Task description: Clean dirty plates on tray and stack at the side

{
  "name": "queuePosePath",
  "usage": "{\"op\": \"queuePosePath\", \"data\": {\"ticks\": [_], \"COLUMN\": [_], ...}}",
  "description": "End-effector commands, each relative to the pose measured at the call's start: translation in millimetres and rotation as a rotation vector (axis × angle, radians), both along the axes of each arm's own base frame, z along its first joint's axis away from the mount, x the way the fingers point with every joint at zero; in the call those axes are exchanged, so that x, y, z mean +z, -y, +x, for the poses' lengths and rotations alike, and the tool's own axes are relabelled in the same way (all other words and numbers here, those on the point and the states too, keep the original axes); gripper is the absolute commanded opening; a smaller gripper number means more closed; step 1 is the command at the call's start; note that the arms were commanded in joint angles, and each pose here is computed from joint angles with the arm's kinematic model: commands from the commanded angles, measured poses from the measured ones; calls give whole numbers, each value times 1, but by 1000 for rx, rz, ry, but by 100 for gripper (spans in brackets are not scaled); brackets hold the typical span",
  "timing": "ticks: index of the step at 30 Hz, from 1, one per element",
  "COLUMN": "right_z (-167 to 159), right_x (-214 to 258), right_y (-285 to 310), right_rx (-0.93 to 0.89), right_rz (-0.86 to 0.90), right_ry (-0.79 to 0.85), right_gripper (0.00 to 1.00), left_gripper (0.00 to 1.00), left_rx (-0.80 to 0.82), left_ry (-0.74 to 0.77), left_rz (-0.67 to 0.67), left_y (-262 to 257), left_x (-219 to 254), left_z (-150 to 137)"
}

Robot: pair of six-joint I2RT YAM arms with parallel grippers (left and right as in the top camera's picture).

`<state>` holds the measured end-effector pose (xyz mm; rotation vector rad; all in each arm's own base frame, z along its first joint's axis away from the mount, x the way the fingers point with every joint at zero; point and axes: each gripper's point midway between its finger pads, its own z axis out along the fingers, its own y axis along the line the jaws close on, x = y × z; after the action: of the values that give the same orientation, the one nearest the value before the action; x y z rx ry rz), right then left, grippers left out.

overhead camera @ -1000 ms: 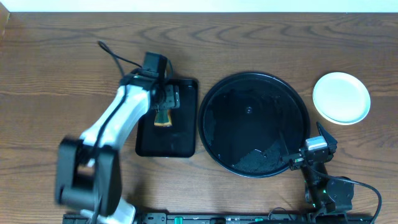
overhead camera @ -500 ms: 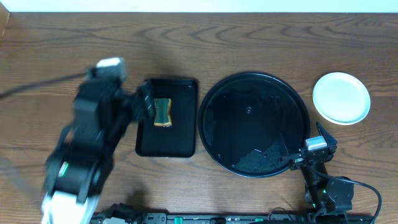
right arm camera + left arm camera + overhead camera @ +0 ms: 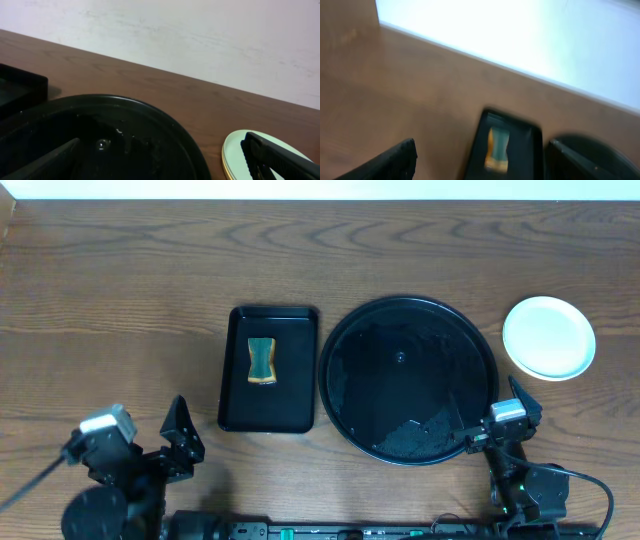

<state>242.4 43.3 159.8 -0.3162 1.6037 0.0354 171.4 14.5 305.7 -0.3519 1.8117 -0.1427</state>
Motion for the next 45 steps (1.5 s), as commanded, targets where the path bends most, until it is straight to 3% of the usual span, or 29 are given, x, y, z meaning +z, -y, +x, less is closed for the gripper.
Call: {"op": "queuePosePath", "data": {"ticks": [1,9,15,40,45], "right_z": [0,0,0,0,0], "right_x": [0,0,0,0,0], "right_y": [2,2,2,2,2], "right_rx": [-7,-7,-7,-7,-7], "right_rz": [15,15,15,15,15], "right_ry": [-1,-1,-1,-1,-1], "right_gripper": [99,99,99,99,99], "left_gripper": [83,83,83,83,83], "left_rx": [28,26,13,37,51], "left_ry": [129,584,740,490,380], "left_rz": [-13,-138,-196,-269,-253], "left_y": [-4,-4,-4,-3,-3], "left_x": [3,47,44,-84,-111], "left_z": [2,18,22,70,73]}}
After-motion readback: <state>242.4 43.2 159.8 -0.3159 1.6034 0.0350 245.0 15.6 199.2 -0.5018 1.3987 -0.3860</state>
